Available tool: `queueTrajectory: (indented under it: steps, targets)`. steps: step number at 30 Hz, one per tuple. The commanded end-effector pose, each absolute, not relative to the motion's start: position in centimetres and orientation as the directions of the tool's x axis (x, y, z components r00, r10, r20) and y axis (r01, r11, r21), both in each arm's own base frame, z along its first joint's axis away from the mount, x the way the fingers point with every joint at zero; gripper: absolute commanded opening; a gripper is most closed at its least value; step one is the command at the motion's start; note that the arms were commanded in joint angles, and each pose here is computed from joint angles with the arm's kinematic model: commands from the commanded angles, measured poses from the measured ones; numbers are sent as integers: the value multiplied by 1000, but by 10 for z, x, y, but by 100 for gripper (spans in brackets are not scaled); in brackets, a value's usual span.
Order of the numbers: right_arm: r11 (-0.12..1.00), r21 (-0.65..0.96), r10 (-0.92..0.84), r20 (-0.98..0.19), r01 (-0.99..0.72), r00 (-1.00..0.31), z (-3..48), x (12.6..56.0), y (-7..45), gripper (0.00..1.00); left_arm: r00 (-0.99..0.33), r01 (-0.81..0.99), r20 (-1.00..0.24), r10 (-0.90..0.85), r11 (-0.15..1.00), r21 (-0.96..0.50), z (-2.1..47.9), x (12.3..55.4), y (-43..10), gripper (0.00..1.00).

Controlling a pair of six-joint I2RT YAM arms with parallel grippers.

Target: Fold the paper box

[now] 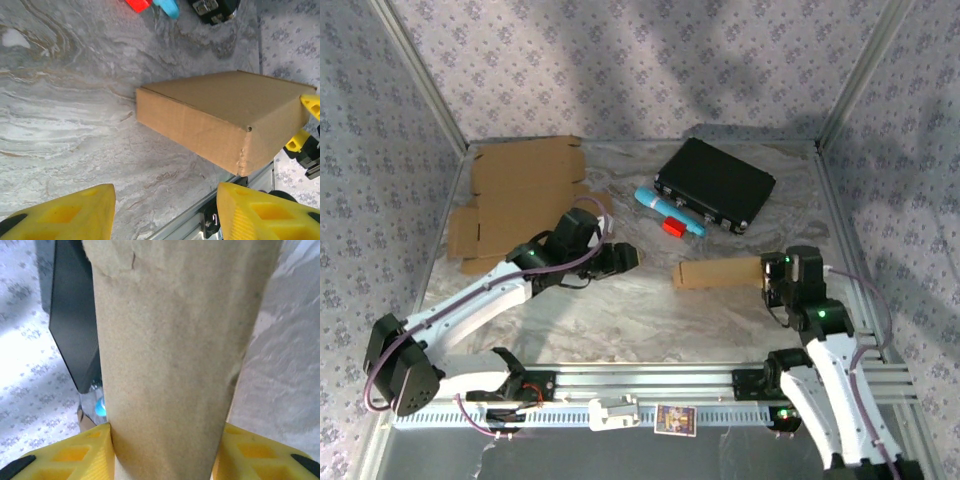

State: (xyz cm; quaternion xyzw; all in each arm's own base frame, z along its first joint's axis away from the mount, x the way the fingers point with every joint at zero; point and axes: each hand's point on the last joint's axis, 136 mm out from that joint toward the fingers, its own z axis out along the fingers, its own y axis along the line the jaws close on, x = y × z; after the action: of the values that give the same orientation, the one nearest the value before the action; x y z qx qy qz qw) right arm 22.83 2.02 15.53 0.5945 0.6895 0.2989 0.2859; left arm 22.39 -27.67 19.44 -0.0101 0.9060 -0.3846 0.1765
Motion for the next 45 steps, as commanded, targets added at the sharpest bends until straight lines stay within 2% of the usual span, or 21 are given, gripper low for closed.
queueTrajectory:
  steps: [1, 3, 7, 9, 13, 17, 21, 23, 26, 29, 32, 38, 45]
  targets:
    - [191, 777, 979, -107, 600, -174, 152, 229, 11, 48, -925, 138, -342, -167, 690, -711, 210, 227, -269, 55]
    - [164, 789, 985, -97, 592, -144, 145, 230, 4, 50, -920, 126, -343, -189, 685, -717, 209, 231, -265, 54]
    - [33, 740, 997, 27, 672, -78, 107, 220, 5, 65, -914, 110, -342, -217, 680, -725, 205, 238, -261, 53]
    - [2, 708, 997, 49, 706, -52, 100, 212, 5, 72, -914, 112, -345, -214, 683, -722, 204, 240, -261, 52]
    - [-41, 478, 999, 19, 877, 37, 95, 155, -6, 86, -914, 113, -344, -214, 680, -724, 204, 241, -263, 50]
    - [-8, 408, 1000, 6, 913, 6, 107, 146, -5, 86, -913, 113, -346, -216, 680, -725, 203, 241, -262, 49]
    - [-8, 408, 999, 48, 913, -12, 115, 155, 2, 87, -915, 115, -344, -210, 682, -723, 202, 241, -263, 49]
    - [3, 336, 997, 74, 942, -29, 120, 148, 8, 89, -916, 116, -344, -208, 682, -722, 202, 241, -263, 49]
    - [103, 217, 993, 37, 971, -113, 134, 138, 10, 91, -915, 112, -343, -213, 683, -722, 203, 242, -262, 49]
    - [178, 320, 981, 12, 930, -192, 141, 166, 19, 84, -910, 97, -342, -234, 682, -725, 205, 244, -257, 48]
    - [175, 352, 972, 86, 920, -218, 123, 178, 43, 83, -899, 47, -332, -285, 691, -721, 206, 252, -241, 47]
    - [208, 403, 946, 147, 891, -287, 92, 186, 87, 87, -862, -63, -310, -402, 691, -720, 207, 270, -195, 46]
    - [190, 402, 952, 149, 896, -268, 70, 192, 68, 88, -858, -60, -314, -407, 686, -725, 211, 274, -190, 45]
